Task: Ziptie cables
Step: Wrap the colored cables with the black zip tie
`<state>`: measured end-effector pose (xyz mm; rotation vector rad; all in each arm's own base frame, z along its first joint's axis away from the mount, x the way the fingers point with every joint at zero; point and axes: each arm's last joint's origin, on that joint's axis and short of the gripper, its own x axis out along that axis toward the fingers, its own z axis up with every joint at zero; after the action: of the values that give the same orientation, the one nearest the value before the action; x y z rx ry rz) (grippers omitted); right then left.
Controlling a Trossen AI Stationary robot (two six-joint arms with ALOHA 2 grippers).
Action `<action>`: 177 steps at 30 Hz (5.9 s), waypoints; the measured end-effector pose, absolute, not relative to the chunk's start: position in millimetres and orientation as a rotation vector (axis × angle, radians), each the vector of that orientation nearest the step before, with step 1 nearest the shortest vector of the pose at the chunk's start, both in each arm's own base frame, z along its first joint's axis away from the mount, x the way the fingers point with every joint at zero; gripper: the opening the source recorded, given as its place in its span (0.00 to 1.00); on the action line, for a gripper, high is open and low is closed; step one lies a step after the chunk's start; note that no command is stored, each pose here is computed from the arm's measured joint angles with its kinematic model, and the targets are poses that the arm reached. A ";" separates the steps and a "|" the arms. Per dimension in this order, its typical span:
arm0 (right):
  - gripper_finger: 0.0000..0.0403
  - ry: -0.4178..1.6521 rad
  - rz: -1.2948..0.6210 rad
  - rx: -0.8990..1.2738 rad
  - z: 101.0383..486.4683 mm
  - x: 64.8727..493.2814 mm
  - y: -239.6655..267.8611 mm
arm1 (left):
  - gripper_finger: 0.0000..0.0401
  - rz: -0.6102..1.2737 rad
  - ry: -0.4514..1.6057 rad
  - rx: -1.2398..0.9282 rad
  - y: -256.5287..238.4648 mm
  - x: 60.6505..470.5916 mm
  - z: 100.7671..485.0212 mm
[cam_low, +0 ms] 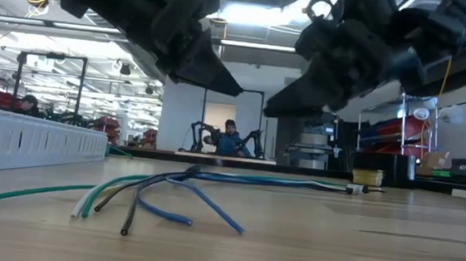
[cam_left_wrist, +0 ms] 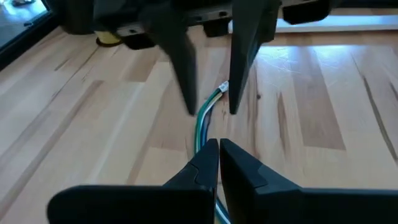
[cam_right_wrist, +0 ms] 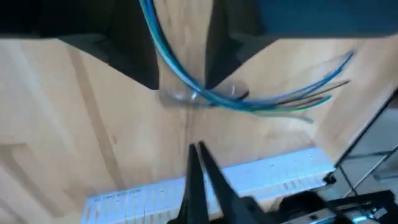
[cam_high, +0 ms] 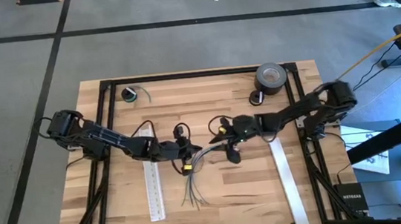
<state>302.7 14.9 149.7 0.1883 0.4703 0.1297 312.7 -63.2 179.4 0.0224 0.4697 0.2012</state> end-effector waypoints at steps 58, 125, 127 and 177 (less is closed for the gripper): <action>0.07 0.655 0.193 0.026 92.3 323.8 -14.8 | 0.33 0.360 0.525 -0.294 -22.6 339.8 109.1; 0.37 0.780 0.248 -0.086 113.4 340.8 -23.9 | 0.33 0.333 0.565 -0.196 -21.4 336.0 116.2; 0.37 0.796 0.247 -0.083 107.2 341.2 -24.5 | 0.33 0.332 0.565 -0.196 -21.5 336.1 116.3; 0.15 0.665 0.208 -0.153 90.4 356.7 -26.8 | 0.32 0.355 0.674 -0.265 -16.8 331.4 103.1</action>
<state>356.7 -26.8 90.4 -0.1525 0.6653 0.2083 331.4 -16.8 103.1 -0.2648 0.6740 0.3553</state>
